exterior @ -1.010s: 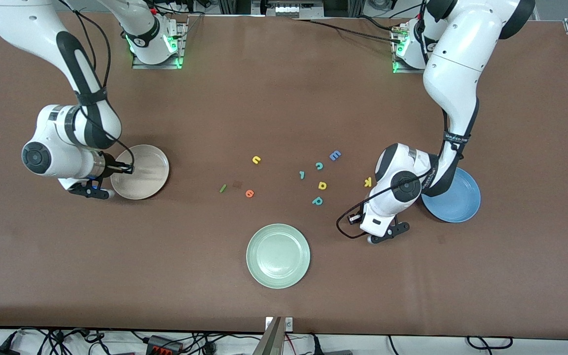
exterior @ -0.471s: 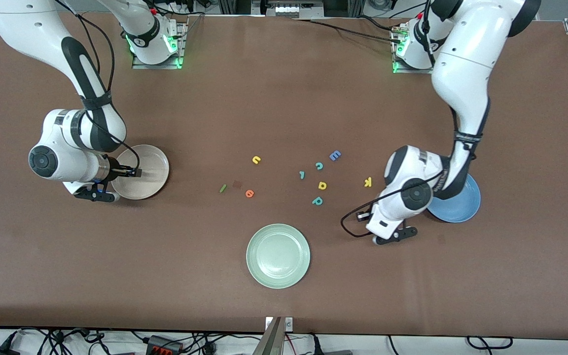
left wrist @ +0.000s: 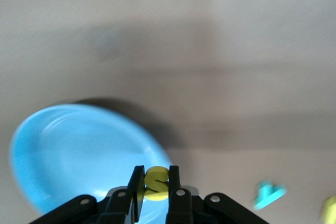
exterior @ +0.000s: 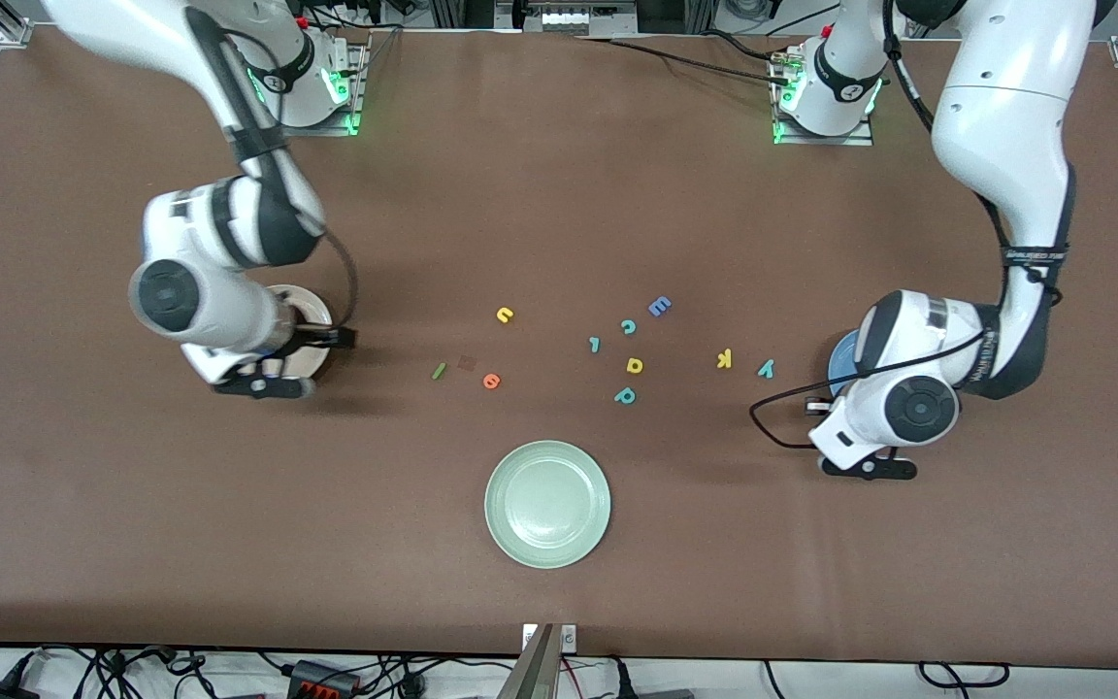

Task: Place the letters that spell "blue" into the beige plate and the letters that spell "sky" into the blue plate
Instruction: 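Drop the S into the blue plate while the right gripper drops P on beige, then grasp the cyan Y with the left gripper while the right gripper grasps yellow U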

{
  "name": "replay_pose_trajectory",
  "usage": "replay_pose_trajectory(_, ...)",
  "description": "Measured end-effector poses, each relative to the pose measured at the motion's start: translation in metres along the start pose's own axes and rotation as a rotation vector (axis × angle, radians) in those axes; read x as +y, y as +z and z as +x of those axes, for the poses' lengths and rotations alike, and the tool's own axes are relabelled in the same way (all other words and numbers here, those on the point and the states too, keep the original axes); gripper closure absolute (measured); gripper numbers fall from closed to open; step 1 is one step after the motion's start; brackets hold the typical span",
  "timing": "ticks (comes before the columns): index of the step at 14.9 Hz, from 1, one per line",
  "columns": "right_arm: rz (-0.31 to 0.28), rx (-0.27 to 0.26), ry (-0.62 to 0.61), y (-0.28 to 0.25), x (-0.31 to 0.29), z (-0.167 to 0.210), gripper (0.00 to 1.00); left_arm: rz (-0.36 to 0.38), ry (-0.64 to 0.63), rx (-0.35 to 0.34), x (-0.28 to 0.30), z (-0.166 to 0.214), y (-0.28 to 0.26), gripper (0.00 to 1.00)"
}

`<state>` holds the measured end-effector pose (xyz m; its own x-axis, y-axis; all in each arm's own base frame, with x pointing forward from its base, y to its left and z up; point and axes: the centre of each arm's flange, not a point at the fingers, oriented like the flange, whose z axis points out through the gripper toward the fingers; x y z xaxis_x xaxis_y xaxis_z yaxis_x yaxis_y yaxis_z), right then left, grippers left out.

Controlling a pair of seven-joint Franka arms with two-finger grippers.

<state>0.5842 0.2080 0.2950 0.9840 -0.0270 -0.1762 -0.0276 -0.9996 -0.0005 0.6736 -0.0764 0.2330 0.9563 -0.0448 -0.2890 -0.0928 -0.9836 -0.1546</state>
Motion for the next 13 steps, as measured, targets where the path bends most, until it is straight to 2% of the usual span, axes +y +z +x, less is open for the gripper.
replay_pose_trajectory(3, -0.008, 0.033, 0.026, 0.019, -0.071, -0.022, 0.0, -0.012, 0.046, -0.061, -0.034, -0.007, 0.017, 0.78)
replay_pose_trajectory(4, -0.004, 0.049, 0.076, 0.024, -0.086, -0.027, 0.0, -0.014, 0.052, -0.075, -0.037, -0.009, 0.024, 0.73)
replay_pose_trajectory(9, 0.022, 0.093, 0.436, 0.064, -0.139, -0.043, 0.03, -0.028, 0.107, -0.079, -0.004, -0.013, 0.024, 0.3)
replay_pose_trajectory(12, 0.023, 0.099, 0.567, 0.087, -0.183, -0.06, 0.11, -0.058, 0.192, -0.068, 0.047, -0.019, 0.014, 0.04)
replay_pose_trajectory(13, 0.022, 0.1, 0.59, 0.093, -0.199, -0.066, 0.11, -0.071, 0.23, -0.066, 0.07, -0.024, 0.011, 0.0)
